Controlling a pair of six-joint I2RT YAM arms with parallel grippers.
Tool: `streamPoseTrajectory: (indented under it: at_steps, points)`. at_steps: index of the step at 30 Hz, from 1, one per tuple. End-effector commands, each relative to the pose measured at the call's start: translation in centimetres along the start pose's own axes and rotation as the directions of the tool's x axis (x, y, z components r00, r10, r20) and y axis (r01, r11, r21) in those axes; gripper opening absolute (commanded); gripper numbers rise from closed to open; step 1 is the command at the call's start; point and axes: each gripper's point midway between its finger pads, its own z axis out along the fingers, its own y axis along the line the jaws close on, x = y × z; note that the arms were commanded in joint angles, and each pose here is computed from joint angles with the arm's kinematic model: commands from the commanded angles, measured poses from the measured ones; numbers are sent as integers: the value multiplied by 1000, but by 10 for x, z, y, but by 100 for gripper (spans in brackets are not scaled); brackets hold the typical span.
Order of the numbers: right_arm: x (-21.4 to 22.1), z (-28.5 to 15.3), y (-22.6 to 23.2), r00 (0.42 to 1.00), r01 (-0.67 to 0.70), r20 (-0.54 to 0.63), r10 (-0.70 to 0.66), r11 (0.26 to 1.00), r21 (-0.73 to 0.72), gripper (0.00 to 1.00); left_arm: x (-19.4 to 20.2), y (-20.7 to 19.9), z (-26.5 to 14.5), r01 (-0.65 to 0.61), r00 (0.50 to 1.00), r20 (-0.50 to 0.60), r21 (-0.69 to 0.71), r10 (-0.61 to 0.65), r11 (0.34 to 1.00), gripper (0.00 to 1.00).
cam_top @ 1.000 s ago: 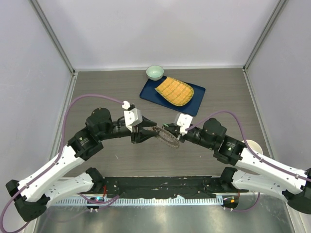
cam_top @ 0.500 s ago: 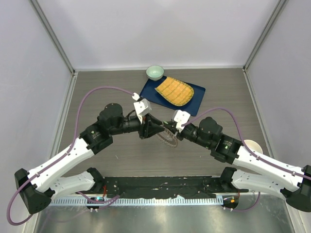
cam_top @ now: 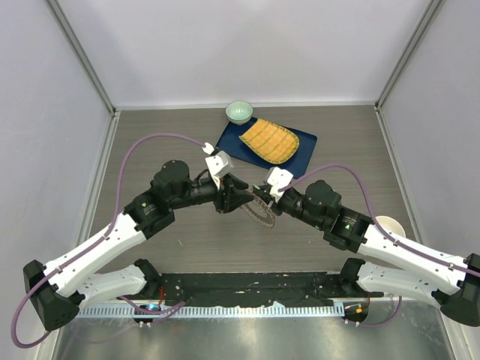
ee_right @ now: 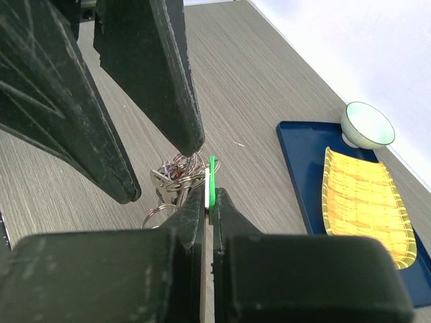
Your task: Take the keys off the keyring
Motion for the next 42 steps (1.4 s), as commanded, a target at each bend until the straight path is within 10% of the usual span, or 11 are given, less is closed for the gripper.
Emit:
streamPoseTrajectory:
  at_steps: [1, 22, 28, 42]
  points:
    - [-57, -2, -16, 986, -37, 165, 27, 998, 55, 1, -10, 1, -1, -78, 995, 64, 2, 78, 997, 45]
    - [-52, 0, -14, 987, -50, 157, 43, 998, 46, 1, -5, 21, 15, -96, 993, 56, -64, 100, 993, 38]
    - [-50, -3, -12, 986, -53, 163, 46, 998, 39, 1, 1, 18, 16, -134, 990, 30, -36, 135, 990, 0]
    - [-19, -13, -17, 993, -41, 112, 30, 994, 97, 1, -13, 15, -1, -145, 983, 103, -75, 153, 987, 0]
